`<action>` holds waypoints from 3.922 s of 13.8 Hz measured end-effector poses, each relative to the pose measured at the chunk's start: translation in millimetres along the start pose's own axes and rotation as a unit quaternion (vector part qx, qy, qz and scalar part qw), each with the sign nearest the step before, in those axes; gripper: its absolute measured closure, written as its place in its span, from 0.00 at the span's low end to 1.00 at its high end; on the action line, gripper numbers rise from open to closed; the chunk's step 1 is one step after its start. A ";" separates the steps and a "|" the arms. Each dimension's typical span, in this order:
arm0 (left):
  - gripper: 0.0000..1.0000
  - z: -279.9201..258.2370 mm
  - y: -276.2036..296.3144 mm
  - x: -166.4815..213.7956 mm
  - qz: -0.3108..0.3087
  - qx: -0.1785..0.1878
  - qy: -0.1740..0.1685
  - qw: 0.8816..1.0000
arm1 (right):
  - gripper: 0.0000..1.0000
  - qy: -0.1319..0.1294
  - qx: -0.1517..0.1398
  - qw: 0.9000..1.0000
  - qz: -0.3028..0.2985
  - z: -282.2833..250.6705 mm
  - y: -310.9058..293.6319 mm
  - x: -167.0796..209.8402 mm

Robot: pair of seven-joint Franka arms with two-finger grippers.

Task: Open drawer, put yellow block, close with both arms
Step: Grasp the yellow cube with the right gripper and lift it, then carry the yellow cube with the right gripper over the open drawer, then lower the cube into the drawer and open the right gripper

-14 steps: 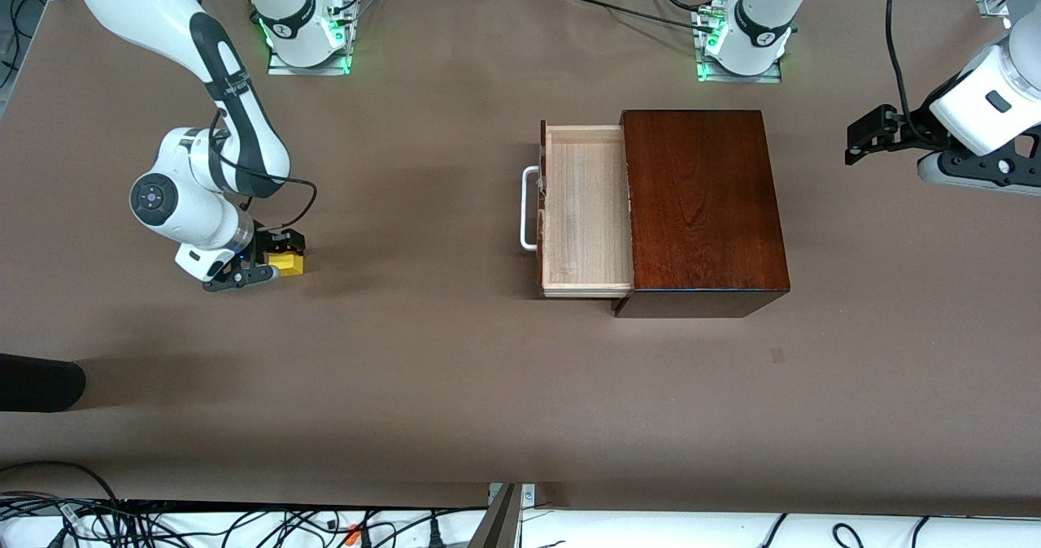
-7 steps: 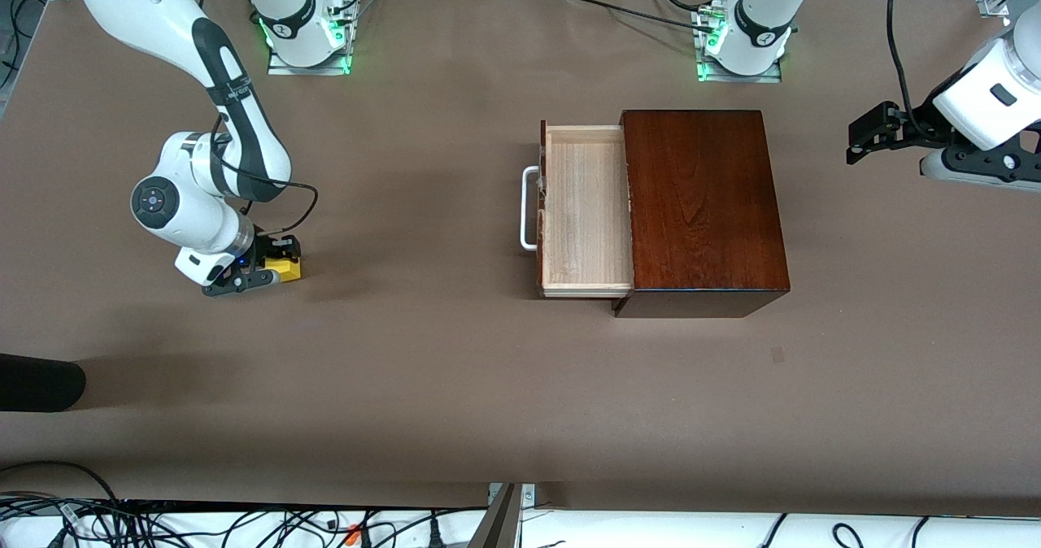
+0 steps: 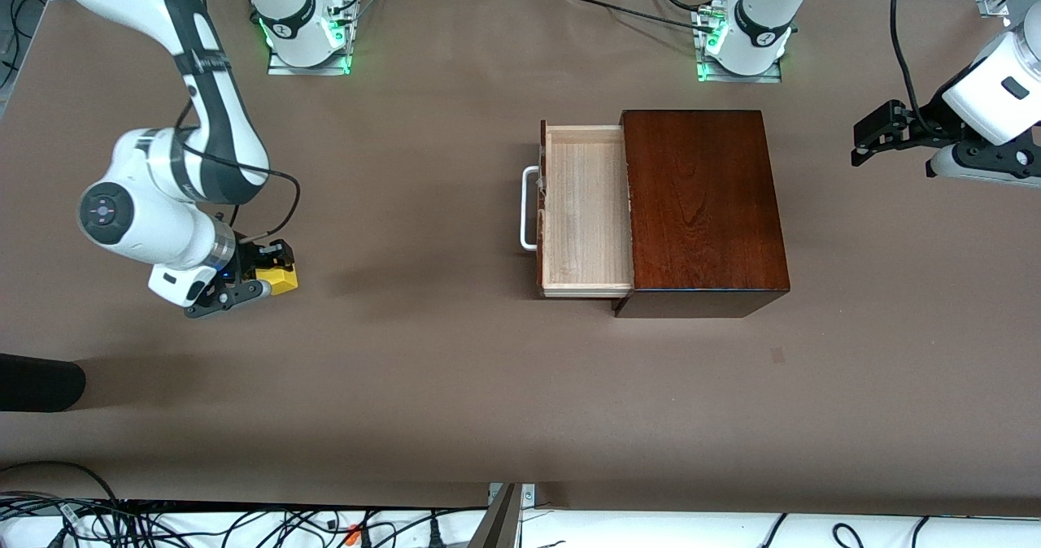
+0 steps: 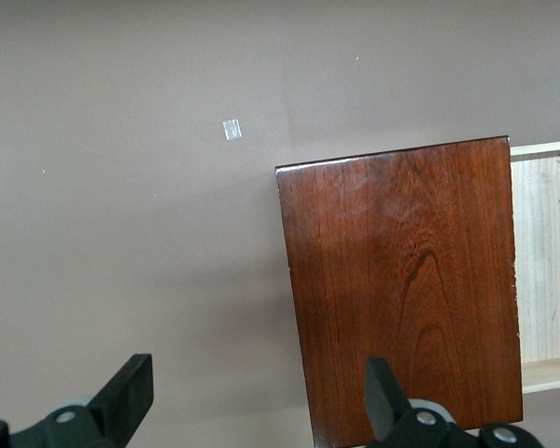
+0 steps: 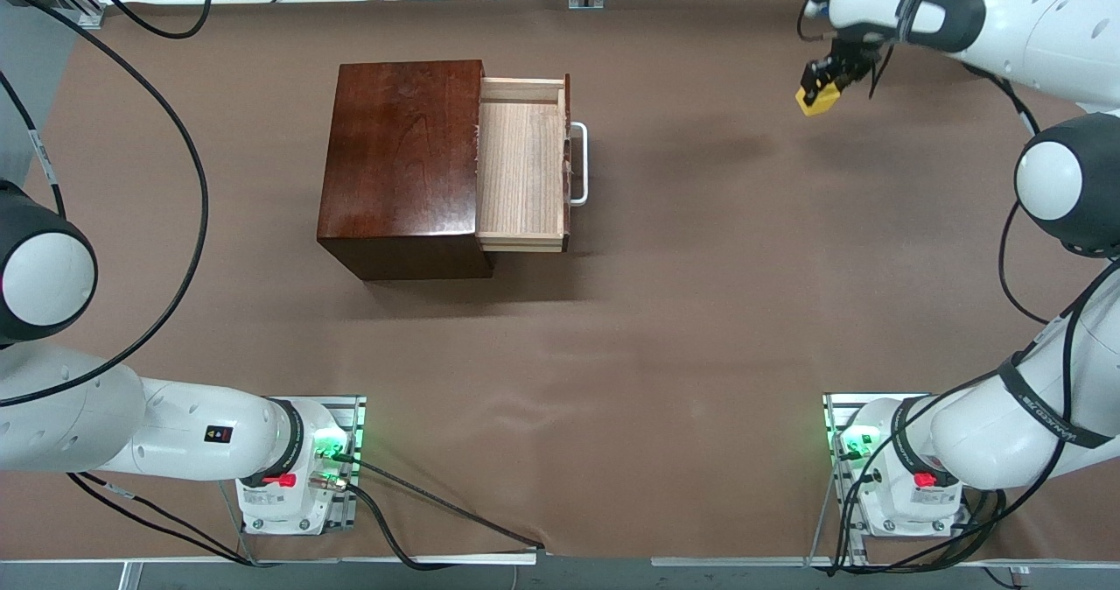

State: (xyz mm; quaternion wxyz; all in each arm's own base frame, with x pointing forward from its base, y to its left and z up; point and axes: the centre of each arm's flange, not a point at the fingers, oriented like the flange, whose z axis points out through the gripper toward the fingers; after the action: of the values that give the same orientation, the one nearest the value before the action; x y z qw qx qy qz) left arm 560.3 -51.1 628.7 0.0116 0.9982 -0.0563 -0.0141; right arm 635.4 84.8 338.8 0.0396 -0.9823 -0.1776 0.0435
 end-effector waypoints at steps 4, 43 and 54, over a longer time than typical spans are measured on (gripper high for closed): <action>0.00 -0.4 0.1 0.5 0.000 0.000 0.002 1.000 | 0.45 -0.030 0.010 0.998 -0.051 -61.4 -59.9 18.1; 0.00 0.1 1.1 0.4 0.001 0.000 0.001 1.000 | 0.45 0.022 -0.097 0.832 -0.545 65.1 -549.4 20.0; 0.00 1.3 1.1 0.3 0.001 0.000 -0.002 1.000 | 0.00 0.060 -0.094 0.845 -0.523 -3.9 -534.6 31.5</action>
State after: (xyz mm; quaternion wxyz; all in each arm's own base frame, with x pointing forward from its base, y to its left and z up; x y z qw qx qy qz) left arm 560.4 -52.3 627.3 0.0116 0.9982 -0.0573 -0.0162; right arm 480.5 594.9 390.3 -0.0249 -0.7436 -0.6655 -0.0598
